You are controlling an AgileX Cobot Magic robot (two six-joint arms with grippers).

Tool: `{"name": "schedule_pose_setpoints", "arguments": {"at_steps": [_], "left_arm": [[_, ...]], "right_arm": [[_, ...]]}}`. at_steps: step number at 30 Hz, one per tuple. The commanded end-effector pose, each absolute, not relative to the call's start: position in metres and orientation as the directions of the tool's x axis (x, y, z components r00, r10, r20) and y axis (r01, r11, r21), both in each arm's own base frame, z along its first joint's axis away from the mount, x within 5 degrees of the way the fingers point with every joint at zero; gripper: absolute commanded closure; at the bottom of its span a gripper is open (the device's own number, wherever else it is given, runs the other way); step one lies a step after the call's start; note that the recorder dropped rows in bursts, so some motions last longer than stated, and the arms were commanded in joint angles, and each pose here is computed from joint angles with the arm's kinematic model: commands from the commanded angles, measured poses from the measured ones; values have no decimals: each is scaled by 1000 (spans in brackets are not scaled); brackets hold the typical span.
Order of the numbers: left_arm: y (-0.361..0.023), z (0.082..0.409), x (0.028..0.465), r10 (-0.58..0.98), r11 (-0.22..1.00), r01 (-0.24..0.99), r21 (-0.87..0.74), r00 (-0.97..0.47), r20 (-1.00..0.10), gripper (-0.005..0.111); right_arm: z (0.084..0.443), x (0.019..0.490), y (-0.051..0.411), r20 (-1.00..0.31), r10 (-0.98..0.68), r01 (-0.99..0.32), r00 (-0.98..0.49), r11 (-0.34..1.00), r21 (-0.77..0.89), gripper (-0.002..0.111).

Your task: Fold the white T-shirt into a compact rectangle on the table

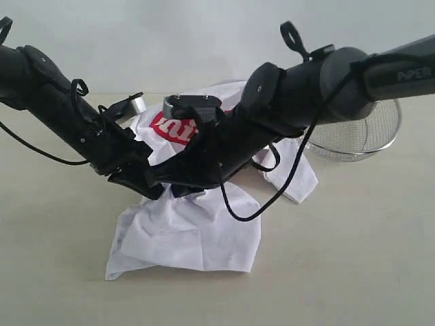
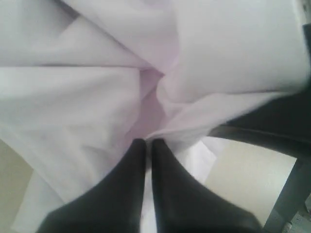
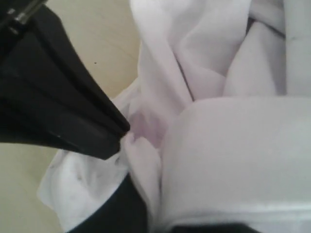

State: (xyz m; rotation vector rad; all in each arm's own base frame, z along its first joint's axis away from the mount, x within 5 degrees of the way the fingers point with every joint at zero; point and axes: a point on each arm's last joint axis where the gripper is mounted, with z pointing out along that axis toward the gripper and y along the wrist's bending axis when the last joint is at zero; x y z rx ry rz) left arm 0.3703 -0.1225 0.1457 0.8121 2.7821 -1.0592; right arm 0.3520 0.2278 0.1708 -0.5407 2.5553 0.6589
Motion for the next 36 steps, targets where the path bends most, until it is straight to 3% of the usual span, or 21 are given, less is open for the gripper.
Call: {"name": "schedule_pose_setpoints", "arguments": {"at_steps": [1,12,16,19,22,26,27,31,36], "left_arm": [[-125,150,368,463,612,502,-611,-854,-238,102],[-125,150,367,470,605,501,-618,-852,-231,102],[-126,152,365,478,592,498,-634,-850,-221,102],[-126,159,362,488,575,503,-645,-844,-223,102],[-127,169,359,493,558,511,-654,-838,-234,102],[-126,181,357,479,563,514,-648,-841,-251,102],[-126,183,357,475,566,511,-647,-843,-251,102],[-129,188,350,471,572,502,-649,-849,-240,102],[-147,182,336,525,563,509,-651,-829,-194,102]], "right_arm": [[198,349,213,-522,-250,-455,-815,834,311,108],[202,368,115,-359,-202,-314,-911,905,287,108],[195,366,85,-253,-244,-286,-936,947,144,108],[194,364,82,-228,-267,-303,-936,943,140,108],[194,362,81,-205,-282,-314,-937,939,144,89],[193,361,80,-190,-254,-282,-948,950,134,41],[193,361,78,-178,-246,-269,-953,955,123,41],[201,358,72,-175,-220,-235,-960,970,69,66],[242,353,72,-337,-181,-217,-924,974,71,98]]}}
